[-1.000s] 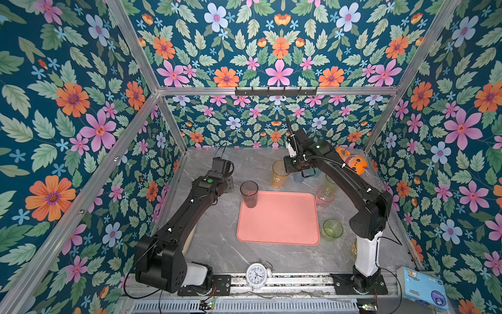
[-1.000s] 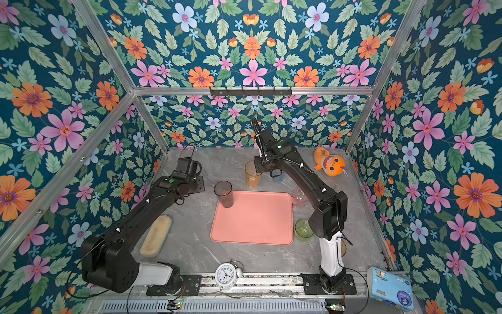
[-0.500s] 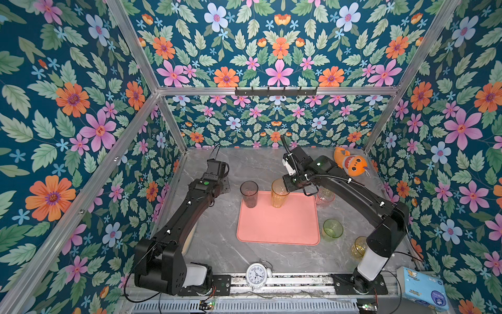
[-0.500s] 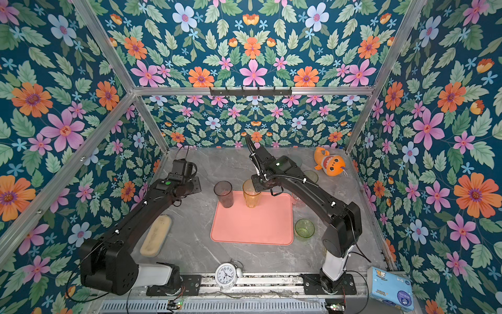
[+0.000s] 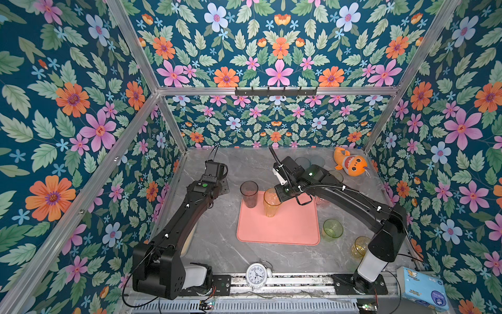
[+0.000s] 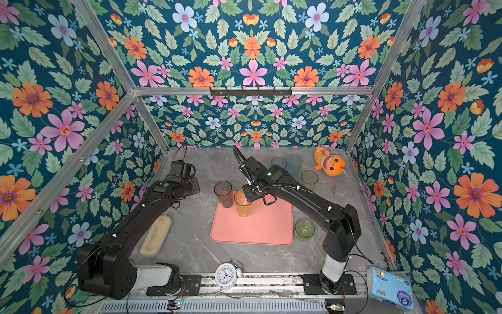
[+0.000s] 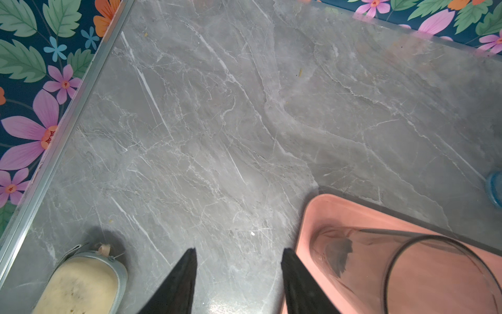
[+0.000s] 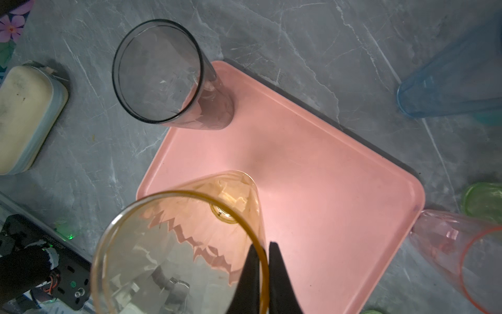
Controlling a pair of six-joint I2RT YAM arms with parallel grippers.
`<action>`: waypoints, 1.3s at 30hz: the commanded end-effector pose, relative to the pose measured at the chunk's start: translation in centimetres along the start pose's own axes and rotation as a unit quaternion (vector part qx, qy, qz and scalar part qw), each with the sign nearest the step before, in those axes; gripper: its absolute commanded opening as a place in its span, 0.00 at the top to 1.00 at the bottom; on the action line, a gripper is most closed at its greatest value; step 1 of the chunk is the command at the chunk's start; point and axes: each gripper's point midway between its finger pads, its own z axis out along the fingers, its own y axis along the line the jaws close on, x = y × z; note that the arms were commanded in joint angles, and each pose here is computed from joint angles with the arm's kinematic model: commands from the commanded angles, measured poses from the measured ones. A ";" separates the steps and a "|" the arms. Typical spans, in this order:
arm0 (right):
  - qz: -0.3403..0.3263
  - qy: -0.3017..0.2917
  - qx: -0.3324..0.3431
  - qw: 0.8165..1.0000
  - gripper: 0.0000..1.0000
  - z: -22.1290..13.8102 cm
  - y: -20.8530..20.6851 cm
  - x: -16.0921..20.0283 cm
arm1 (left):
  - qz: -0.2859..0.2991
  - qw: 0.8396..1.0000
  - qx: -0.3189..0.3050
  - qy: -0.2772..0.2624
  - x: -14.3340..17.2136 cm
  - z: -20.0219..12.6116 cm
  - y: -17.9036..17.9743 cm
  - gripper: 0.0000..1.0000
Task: Place the glasses into the tray
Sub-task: Place the glass on the tray.
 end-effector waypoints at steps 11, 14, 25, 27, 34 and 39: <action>-0.002 -0.009 -0.027 1.000 1.00 1.4 4.2 -0.8 | -0.003 1.000 -0.009 -0.009 -0.2 -0.1 0.6 0.46; -0.005 -0.004 -0.033 0.999 1.00 2.1 5.3 -0.6 | -0.004 1.000 -0.009 -0.008 -0.1 -0.1 0.6 0.46; -0.022 0.008 -0.025 0.999 1.00 4.3 7.0 -0.4 | -0.003 1.000 -0.010 -0.008 0.3 -0.2 0.9 0.46; -0.023 0.008 -0.022 0.999 1.00 4.6 7.1 -0.4 | -0.004 1.000 -0.010 -0.008 0.3 -0.2 1.0 0.46; -0.027 0.010 -0.014 0.999 1.00 5.5 7.3 -0.7 | -0.005 1.000 -0.008 -0.007 0.5 -0.1 1.0 0.46; -0.029 0.011 -0.011 0.999 1.00 6.2 7.5 -0.9 | -0.005 1.000 -0.009 -0.007 0.6 -0.2 1.1 0.46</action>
